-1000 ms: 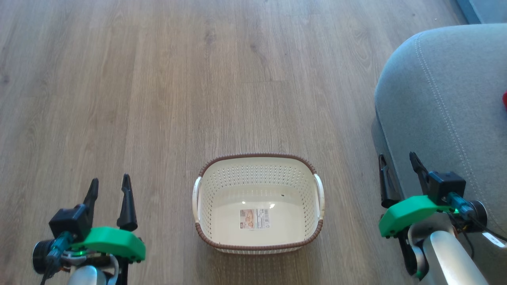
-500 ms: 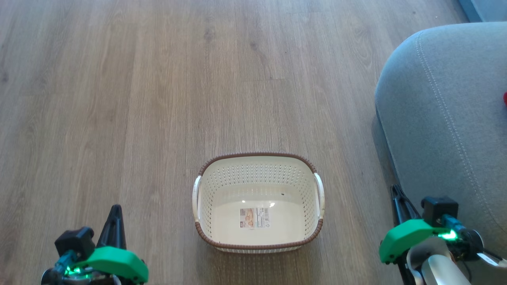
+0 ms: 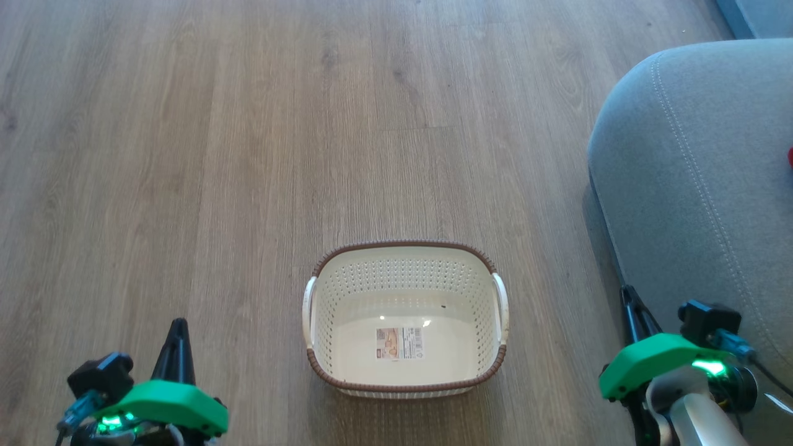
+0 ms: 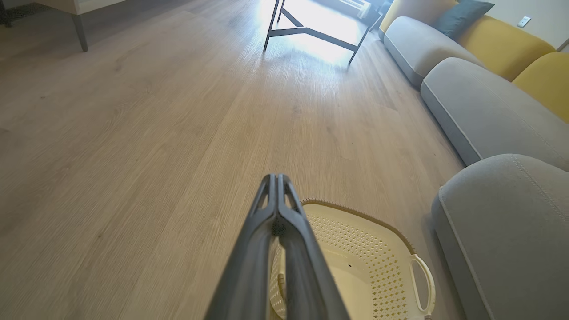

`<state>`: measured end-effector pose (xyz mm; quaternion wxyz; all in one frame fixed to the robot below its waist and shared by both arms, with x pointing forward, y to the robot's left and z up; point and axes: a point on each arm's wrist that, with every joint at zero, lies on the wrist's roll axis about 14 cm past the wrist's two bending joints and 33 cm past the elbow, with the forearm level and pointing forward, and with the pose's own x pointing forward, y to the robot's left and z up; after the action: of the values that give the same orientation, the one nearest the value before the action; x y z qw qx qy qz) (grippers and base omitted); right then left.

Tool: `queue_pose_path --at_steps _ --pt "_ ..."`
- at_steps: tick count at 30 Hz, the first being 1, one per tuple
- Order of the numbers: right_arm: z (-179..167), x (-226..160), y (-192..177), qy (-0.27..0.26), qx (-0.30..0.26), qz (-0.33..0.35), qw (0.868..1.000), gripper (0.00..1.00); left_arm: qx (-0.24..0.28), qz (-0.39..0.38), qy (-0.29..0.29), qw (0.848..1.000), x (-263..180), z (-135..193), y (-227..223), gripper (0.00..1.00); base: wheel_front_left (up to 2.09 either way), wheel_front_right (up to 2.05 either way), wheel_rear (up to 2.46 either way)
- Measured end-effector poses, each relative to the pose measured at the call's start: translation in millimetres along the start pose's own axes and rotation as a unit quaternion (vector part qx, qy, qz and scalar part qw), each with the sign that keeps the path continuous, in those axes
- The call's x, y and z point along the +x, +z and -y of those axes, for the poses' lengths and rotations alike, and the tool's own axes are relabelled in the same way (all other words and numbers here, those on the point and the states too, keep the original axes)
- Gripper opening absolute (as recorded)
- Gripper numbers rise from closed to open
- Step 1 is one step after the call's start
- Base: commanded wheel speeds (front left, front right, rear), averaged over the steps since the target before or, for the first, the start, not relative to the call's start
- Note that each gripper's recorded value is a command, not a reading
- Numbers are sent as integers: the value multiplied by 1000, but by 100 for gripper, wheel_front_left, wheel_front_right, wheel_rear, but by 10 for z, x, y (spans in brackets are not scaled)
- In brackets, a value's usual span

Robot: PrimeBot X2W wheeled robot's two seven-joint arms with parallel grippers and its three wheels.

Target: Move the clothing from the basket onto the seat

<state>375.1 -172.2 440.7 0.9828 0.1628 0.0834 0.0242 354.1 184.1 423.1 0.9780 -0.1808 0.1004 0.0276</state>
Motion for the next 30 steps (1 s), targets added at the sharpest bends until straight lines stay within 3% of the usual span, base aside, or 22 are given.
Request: queue_pose_path --at_steps 15,30 --pt "44 12 68 -16 80 6 997 0 -76 -1 11 997 -2 -26 30 0 0 0 0" --pt "87 20 142 -28 172 14 985 0 -164 -5 16 986 7 -32 58 0 0 0 0"
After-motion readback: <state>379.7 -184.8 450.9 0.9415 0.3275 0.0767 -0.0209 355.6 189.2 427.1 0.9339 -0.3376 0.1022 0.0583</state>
